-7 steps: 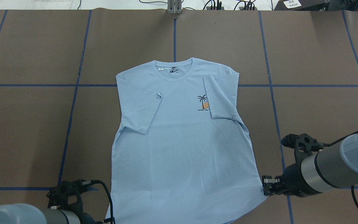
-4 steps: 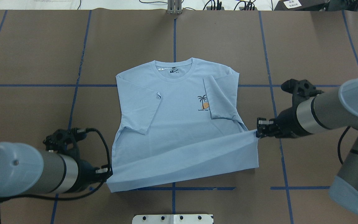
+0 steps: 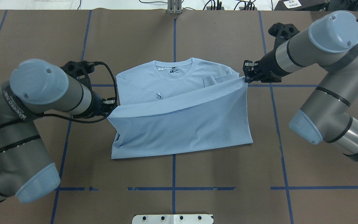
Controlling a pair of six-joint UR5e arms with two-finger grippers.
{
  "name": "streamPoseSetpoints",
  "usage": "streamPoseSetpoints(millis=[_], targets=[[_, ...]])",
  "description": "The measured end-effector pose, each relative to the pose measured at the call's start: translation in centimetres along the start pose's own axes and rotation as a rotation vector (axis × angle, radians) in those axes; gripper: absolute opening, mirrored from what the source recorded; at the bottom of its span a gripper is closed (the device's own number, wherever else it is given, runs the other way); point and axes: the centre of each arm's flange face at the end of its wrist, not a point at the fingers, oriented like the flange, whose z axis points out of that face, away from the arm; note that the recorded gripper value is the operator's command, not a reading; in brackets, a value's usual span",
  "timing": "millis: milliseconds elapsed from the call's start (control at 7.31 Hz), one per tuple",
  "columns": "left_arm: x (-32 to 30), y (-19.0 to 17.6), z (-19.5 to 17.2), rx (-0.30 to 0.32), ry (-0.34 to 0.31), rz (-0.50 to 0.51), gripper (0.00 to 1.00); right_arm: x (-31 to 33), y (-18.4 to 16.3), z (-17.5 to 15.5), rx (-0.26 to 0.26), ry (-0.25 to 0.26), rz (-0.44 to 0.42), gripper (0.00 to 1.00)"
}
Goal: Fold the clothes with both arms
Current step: 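Lift the hem with both grippers and fold it toward the collar, then lay the hem down at the collar and open both grippers, then move the right gripper to the side edge of the folded shirt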
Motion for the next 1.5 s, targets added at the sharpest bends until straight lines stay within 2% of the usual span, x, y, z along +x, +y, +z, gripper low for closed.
streamPoseSetpoints(millis=[273,547,820,1094,1504], targets=[[1.2,-7.3,2.8,0.060,-0.010,-0.018,0.00,-1.7,-4.8,1.9,0.026,0.032,0.006,0.00],[1.2,-12.1,6.4,0.103,0.020,-0.028,0.00,-4.0,-8.4,4.4,0.030,0.067,0.024,0.00],[1.3,-14.2,8.4,0.120,0.028,-0.034,0.00,-5.2,-10.6,6.7,0.027,0.098,0.042,0.00],[1.6,-15.4,10.7,0.121,0.020,-0.043,0.00,-4.2,-12.0,9.1,0.029,0.103,0.045,0.00],[0.4,-16.4,13.7,0.123,0.010,-0.048,0.00,-2.5,-12.8,10.2,0.029,0.118,0.055,0.00]])
